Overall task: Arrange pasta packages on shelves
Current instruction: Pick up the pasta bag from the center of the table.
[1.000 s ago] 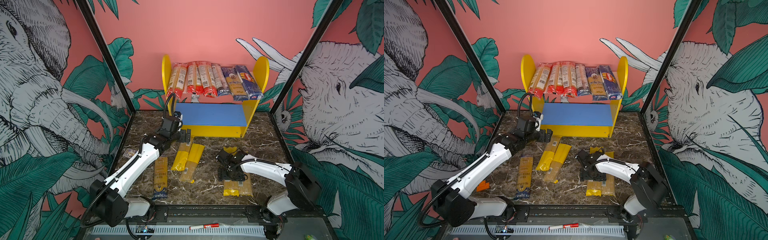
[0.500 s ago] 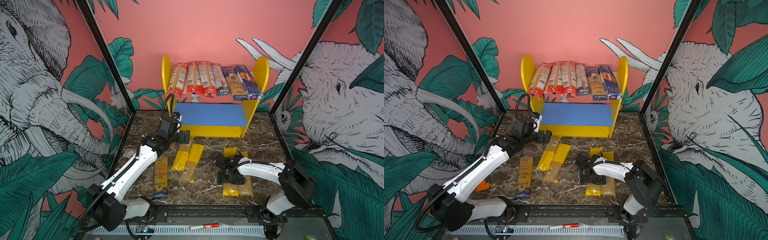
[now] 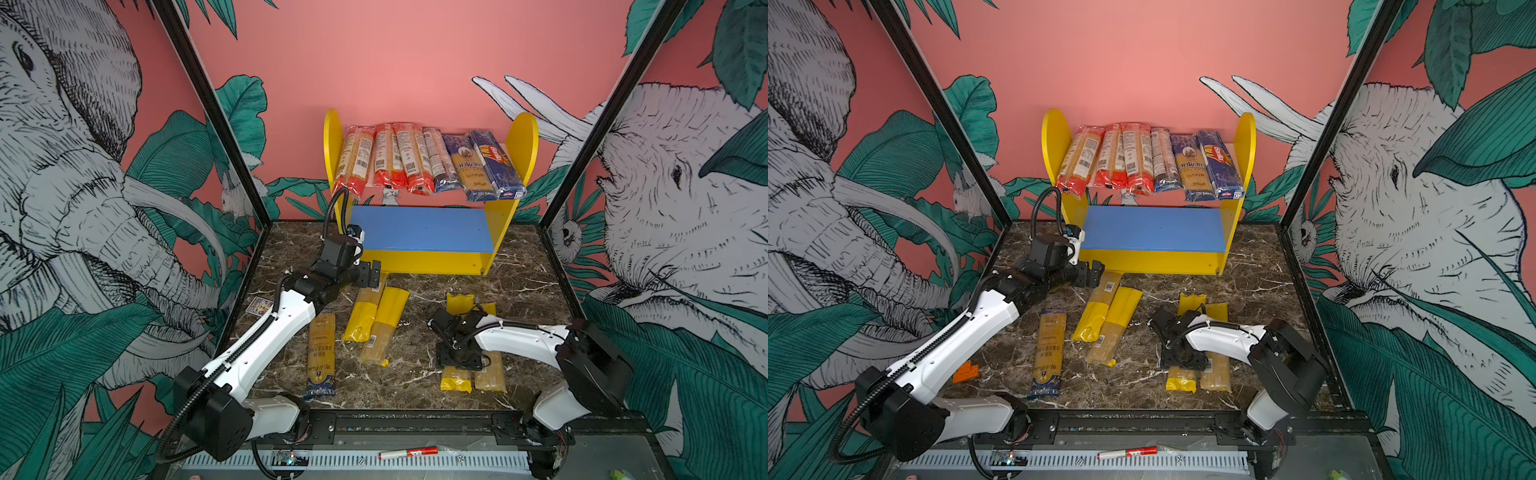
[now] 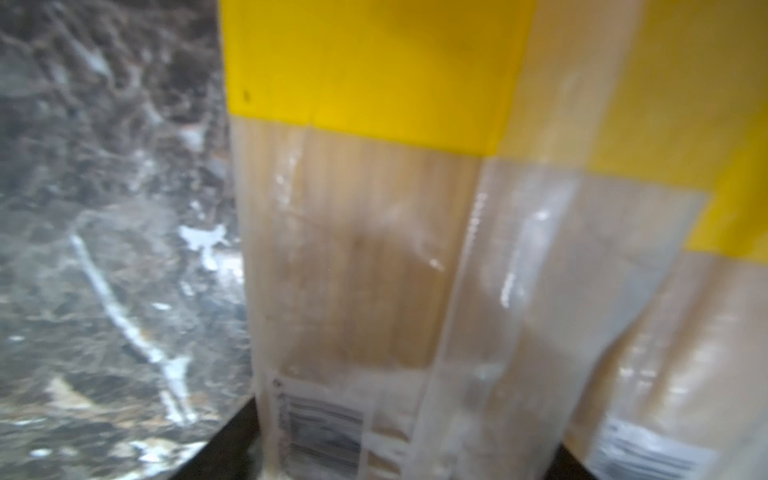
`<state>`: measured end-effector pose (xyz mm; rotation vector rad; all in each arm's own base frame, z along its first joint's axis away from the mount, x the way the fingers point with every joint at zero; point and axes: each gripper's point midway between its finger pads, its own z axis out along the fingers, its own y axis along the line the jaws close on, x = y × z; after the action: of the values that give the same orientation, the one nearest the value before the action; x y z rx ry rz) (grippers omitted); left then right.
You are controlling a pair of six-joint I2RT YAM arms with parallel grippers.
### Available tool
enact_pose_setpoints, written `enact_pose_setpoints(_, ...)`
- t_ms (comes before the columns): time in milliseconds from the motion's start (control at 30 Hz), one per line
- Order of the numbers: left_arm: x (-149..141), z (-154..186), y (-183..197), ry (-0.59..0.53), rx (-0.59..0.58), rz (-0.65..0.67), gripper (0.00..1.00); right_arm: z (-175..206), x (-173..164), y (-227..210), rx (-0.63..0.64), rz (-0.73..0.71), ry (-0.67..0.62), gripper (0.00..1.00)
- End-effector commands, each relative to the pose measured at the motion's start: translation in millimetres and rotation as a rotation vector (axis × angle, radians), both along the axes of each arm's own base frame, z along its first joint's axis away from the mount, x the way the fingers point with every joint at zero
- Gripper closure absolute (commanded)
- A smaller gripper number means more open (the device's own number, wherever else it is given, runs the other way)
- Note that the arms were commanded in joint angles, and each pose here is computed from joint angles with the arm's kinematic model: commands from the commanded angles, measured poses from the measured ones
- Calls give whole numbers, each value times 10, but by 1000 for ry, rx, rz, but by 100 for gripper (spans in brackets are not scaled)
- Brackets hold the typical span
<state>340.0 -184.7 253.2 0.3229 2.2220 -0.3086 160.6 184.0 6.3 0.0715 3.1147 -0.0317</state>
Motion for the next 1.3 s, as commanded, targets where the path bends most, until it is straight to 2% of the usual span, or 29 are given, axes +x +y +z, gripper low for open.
enact_pose_setpoints(0,-4,18,9,-5,-2,-2,1,-406,-282,-281,-114,-73,102,35)
enact_pose_setpoints(100,4,37,16,-11,-2,3,1,-380,-260,-259,-99,-62,87,52)
enact_pose_setpoints(233,14,28,12,-7,-8,9,1,-329,-230,-230,-75,-48,72,68)
enact_pose_setpoints(367,25,40,4,-11,-15,13,1,-262,-190,-189,-60,-28,65,74)
enact_pose_setpoints(500,47,71,3,-18,-13,15,1,-174,-125,-149,-45,-18,54,85)
enact_pose_setpoints(600,51,93,-2,-23,-14,14,1,-91,-60,-107,-28,-17,38,88)
enact_pose_setpoints(700,53,110,5,-29,-10,14,1,5,1,-81,-17,-11,23,100)
enact_pose_setpoints(1000,67,122,46,-44,3,28,1,539,272,8,43,22,-74,100)
enact_pose_setpoints(1267,82,66,35,-39,-8,36,1,857,472,126,172,26,-149,100)
